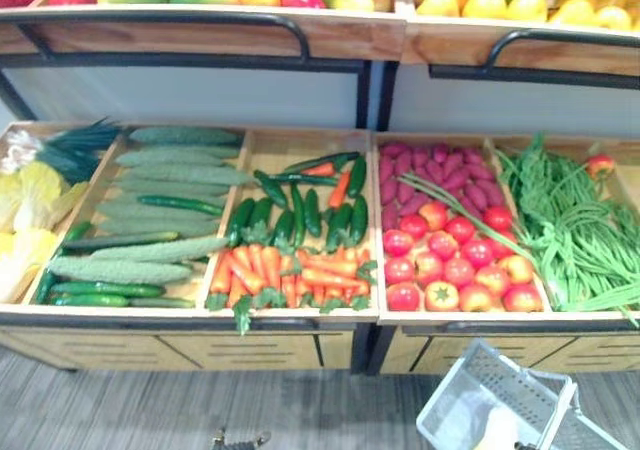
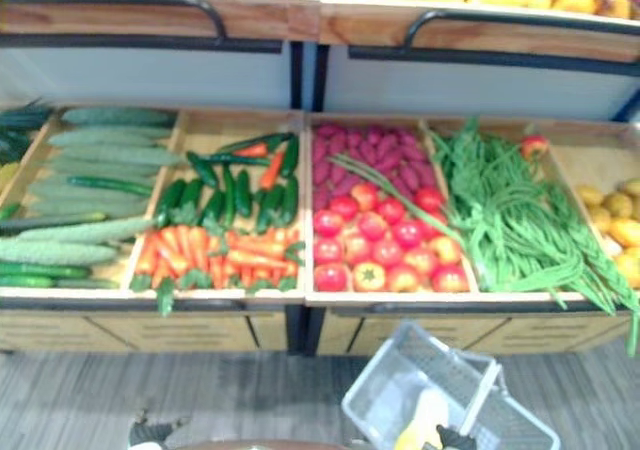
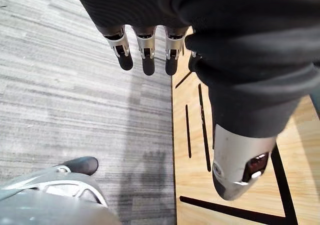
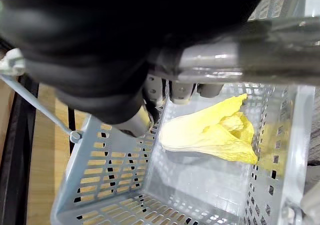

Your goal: Pick vegetable in the basket

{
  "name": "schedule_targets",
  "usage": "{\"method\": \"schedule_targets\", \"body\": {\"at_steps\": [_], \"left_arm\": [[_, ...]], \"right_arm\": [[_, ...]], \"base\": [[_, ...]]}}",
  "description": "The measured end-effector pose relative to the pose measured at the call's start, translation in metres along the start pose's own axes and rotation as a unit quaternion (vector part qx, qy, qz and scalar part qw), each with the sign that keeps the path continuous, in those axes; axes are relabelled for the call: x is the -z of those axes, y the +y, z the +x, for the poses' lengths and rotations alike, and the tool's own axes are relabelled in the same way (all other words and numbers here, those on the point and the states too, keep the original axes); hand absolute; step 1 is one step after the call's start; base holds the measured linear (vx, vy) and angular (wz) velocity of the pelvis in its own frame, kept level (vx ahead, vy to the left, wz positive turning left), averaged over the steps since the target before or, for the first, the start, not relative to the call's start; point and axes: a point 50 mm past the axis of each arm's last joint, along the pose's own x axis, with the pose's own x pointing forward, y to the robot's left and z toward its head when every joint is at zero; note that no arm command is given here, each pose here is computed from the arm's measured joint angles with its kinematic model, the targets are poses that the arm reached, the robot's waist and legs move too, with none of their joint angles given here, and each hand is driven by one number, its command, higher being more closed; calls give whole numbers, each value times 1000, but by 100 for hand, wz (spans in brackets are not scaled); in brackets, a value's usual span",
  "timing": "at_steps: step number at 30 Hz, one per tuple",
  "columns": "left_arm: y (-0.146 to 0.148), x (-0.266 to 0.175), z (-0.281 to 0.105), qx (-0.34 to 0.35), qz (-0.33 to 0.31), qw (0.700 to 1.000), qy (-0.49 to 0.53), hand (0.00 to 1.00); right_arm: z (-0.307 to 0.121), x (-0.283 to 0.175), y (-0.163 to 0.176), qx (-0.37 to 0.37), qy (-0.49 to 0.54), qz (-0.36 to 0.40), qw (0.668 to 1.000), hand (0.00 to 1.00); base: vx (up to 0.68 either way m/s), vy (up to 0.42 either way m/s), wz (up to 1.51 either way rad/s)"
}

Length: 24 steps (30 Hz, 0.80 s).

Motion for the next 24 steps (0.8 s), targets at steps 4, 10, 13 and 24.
{"method": "schedule_targets", "body": {"at_steps": [4, 10, 13, 24], "left_arm": [[4, -4, 3, 1, 17, 1000, -11, 0], [30, -22, 14, -39, 52, 997, -47, 0], [45, -50, 16, -76, 86, 985, -129, 0], [83, -130, -11, -209, 132, 899, -361, 0]], "right_arm": [[1, 4, -11, 12, 7, -7, 1000, 100], [4, 4, -12, 11, 14, -17, 1000, 100], [3, 3, -10, 7, 7, -31, 999, 100], [3, 2, -5, -3, -8, -69, 998, 100]], "base": [[63, 73, -20], [82, 11, -11], [59, 9, -6], [8, 2, 0]]}}
